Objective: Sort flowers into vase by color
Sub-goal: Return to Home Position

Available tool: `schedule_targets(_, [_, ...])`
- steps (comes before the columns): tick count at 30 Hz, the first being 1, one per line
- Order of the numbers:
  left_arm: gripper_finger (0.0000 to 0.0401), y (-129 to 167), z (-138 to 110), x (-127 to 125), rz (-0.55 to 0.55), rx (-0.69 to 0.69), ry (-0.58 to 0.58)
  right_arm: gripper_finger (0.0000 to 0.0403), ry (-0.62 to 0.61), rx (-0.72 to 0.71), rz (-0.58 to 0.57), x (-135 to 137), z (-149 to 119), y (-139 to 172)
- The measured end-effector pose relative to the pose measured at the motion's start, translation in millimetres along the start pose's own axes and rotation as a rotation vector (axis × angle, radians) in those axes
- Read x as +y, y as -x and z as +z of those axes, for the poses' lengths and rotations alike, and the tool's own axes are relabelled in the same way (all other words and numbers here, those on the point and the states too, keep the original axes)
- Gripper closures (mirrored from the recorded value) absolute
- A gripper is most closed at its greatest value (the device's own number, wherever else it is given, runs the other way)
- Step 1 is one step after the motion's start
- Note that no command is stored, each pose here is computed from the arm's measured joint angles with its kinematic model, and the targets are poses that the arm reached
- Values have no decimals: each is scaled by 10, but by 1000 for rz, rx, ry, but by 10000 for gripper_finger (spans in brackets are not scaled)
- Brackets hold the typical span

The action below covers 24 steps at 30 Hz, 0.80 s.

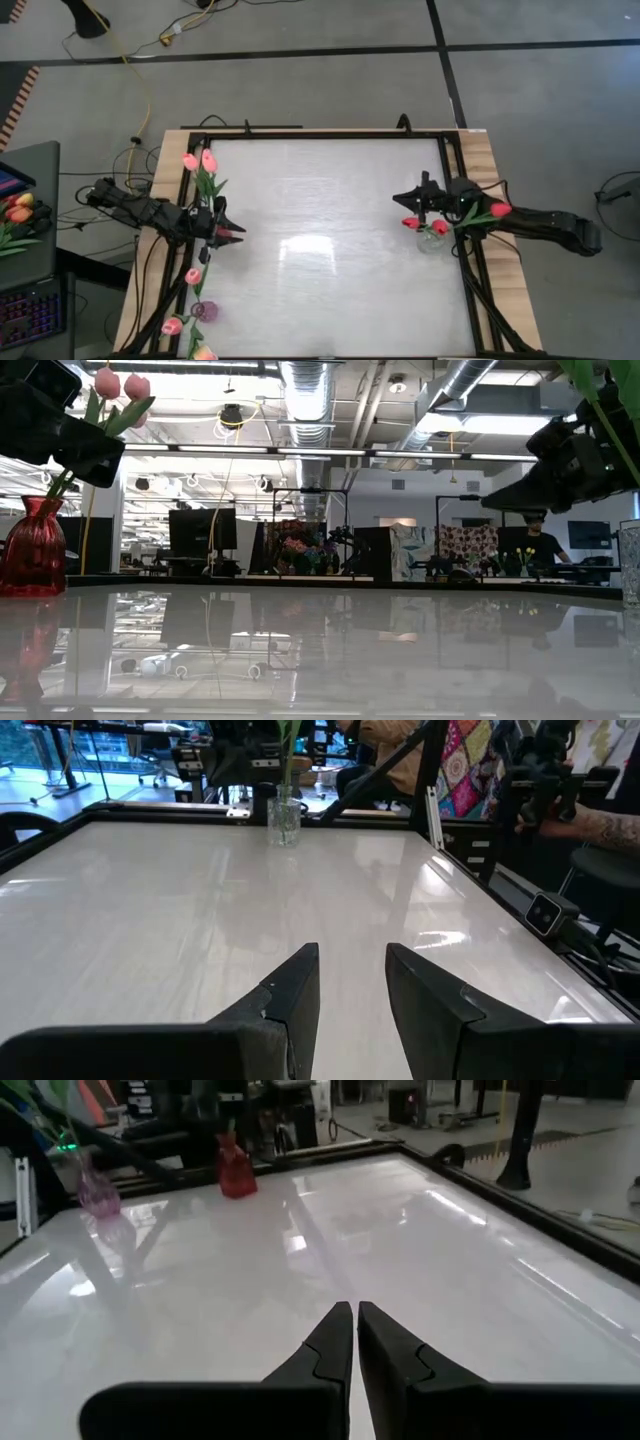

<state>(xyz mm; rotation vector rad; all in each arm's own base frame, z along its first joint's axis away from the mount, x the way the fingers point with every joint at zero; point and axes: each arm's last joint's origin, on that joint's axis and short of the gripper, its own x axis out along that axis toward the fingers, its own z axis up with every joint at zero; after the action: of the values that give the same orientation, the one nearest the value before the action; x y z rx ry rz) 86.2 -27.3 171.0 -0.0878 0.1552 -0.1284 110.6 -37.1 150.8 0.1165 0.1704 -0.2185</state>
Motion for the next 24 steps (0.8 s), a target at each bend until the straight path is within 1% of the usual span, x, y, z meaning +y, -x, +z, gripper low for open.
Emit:
schedule_targets(2, [296,0,0,0,0,0,0,353,-1,0,-32,-7,-5,20])
schedule_targets(5, [296,0,0,0,0,0,0,353,-34,16,-76,-19,-27,38])
schedule_targets(11, [296,0,-1,0,0,1,-1,353,-39,40,-84,-22,-53,38])
schedule_targets(24, [296,0,-2,0,0,1,-1,353,-40,44,-85,-23,-58,38])
